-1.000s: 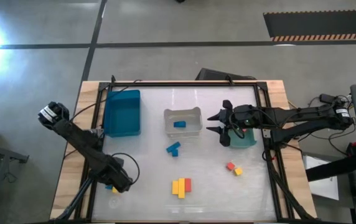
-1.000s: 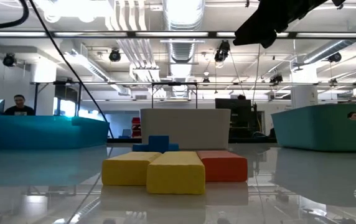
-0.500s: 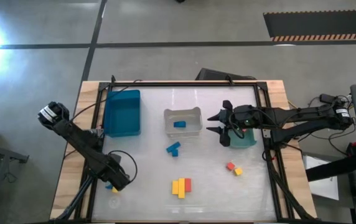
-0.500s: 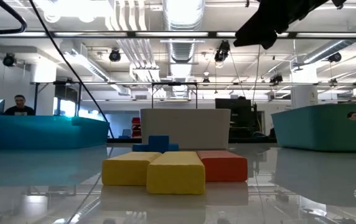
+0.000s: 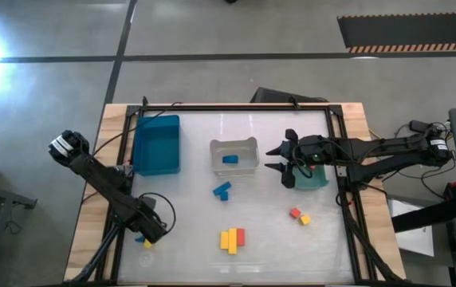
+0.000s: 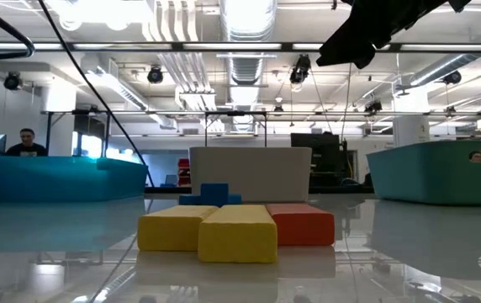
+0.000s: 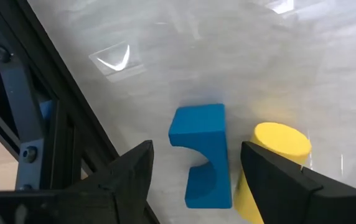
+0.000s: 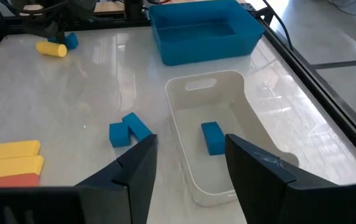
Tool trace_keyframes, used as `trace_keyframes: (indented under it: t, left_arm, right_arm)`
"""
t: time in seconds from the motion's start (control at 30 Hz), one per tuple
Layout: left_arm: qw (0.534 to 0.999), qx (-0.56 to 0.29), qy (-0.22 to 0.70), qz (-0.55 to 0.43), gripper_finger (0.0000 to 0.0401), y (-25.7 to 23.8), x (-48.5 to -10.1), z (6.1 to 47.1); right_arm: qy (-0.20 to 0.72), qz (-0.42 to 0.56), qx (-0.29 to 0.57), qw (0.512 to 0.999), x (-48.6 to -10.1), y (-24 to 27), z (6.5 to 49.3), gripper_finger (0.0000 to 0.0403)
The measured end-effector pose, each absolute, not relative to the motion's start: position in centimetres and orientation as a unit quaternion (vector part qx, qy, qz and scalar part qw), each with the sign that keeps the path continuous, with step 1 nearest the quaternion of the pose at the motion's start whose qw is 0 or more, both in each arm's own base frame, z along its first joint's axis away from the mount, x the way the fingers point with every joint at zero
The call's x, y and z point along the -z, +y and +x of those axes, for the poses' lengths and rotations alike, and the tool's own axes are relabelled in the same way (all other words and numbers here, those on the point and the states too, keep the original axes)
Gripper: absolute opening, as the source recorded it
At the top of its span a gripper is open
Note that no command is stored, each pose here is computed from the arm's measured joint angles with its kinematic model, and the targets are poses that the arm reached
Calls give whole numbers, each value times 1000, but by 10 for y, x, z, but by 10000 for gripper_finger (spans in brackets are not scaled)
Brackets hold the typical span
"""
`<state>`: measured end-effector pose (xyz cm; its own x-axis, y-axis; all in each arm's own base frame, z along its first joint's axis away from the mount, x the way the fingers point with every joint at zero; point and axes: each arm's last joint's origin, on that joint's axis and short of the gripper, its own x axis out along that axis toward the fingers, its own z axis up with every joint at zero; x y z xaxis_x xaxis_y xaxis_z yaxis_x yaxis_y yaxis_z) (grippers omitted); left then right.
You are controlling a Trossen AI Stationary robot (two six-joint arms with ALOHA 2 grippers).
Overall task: Sort & place blocks by color
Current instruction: Put the blue block into the gray bin
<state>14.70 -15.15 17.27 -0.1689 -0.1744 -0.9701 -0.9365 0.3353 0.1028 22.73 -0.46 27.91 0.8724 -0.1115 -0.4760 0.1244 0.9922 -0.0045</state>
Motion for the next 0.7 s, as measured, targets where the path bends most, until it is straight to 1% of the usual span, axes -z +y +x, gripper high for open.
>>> trace_keyframes:
  t: [0.5, 0.6, 0.7]
  left_arm:
    - [492, -391, 662, -408, 225, -157, -166, 146]
    - [495, -389, 666, -399, 214, -159, -161, 148]
    - [497, -386, 669, -395, 189, -160, -158, 150]
  right_arm:
    - [246, 13, 61, 967, -279, -5, 227, 178]
    - [246, 13, 61, 967, -279, -5, 227, 178]
    - [247, 13, 61, 967, -278, -5, 227, 178]
